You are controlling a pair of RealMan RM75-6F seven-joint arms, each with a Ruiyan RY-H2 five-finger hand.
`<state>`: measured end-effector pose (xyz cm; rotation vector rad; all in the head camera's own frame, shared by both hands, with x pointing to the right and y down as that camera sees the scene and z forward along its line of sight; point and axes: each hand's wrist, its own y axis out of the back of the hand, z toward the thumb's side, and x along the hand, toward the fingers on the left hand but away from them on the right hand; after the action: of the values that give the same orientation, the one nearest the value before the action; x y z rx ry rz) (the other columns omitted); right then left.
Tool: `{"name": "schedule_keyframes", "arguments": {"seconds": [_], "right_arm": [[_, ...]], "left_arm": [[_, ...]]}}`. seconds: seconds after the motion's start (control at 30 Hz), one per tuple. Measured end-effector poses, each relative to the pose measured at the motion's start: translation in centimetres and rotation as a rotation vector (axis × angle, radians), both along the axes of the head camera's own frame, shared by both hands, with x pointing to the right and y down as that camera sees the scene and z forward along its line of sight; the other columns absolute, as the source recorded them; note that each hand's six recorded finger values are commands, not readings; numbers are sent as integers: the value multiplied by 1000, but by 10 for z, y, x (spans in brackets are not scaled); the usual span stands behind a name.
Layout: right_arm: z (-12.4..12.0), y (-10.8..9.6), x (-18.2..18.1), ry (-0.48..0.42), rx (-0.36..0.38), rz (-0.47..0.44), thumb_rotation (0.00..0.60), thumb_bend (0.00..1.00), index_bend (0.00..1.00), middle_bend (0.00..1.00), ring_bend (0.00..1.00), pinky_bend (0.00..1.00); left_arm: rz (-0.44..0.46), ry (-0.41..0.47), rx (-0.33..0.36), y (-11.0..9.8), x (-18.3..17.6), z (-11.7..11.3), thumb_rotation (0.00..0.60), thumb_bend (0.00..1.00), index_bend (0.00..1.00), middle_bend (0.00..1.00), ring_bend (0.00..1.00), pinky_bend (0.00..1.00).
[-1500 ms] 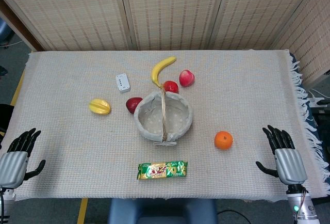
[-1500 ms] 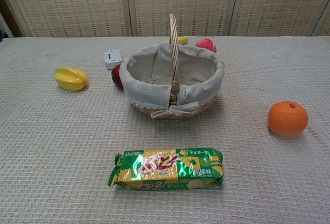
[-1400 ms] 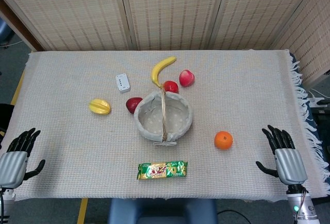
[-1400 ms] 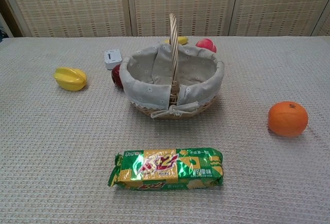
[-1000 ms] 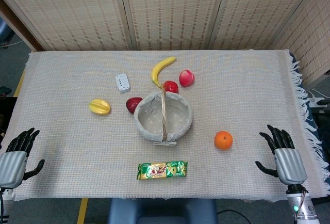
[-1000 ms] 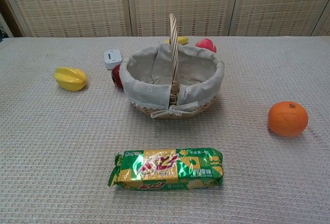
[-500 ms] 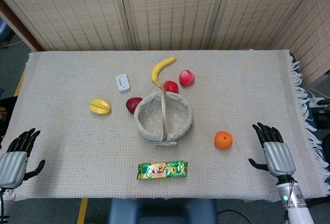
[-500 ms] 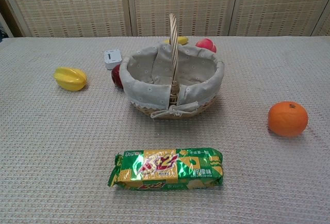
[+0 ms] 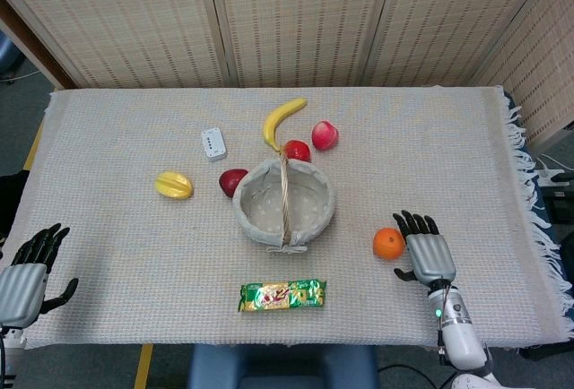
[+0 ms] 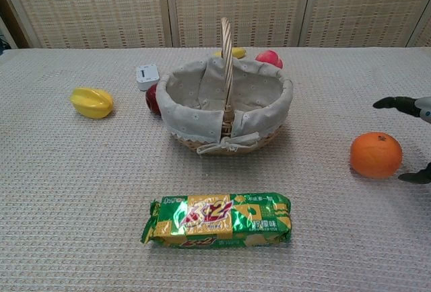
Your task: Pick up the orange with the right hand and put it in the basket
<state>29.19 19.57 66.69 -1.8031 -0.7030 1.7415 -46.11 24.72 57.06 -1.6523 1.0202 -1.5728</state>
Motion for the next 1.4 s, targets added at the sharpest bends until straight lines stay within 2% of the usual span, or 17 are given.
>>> {"name": "schedule_keyframes", "arguments": {"seconds": [0.2,0.3,0.37,0.4,0.5,0.57,0.6,0.7,0.83,0.97,1.2,1.4], "right_arm": [[17,-2,-15,30,-17,-8,567,97,0,0,0,6],[22,-4,-17,51,-6,-18,555,190,18,1,0,84],[26,-5,-18,62,2,-20,553,281,129,53,41,185],[28,-5,-20,67,7,-20,552,321,223,112,95,252],[37,-5,-25,76,10,-17,579,391,457,284,288,452],[41,-5,-29,78,10,-14,600,418,564,375,408,578],[43,-4,-32,73,9,-11,600,435,634,442,494,677],[42,-4,-36,53,19,-2,600,447,722,511,576,782],[33,-10,-43,3,61,7,600,448,735,515,579,784],[13,-24,-55,-80,127,23,600,448,735,515,579,784],[-32,-64,-83,-209,260,41,600,448,734,522,570,747],[-47,-92,-115,-245,325,16,600,448,694,522,550,689]], "left_arm": [[-3,1,-4,0,-1,0,600,333,0,0,0,110],[-2,3,-9,0,-1,1,600,333,0,0,0,110],[0,5,-8,0,0,0,600,334,0,0,0,110],[0,6,-8,0,0,0,600,334,0,0,0,110],[0,8,-7,0,0,0,600,333,0,0,0,110],[-2,9,-8,0,0,0,600,333,0,0,0,110],[-3,10,-9,-1,0,0,600,332,0,0,0,110],[-6,10,-9,-1,-2,0,600,332,0,0,0,110],[-7,13,-8,-1,-2,0,600,333,0,0,0,110],[-3,11,-8,0,-1,0,600,333,0,0,0,110],[-2,9,-8,-1,0,0,600,332,0,0,0,110],[-2,14,-7,-1,1,1,600,332,0,0,0,110]]}}
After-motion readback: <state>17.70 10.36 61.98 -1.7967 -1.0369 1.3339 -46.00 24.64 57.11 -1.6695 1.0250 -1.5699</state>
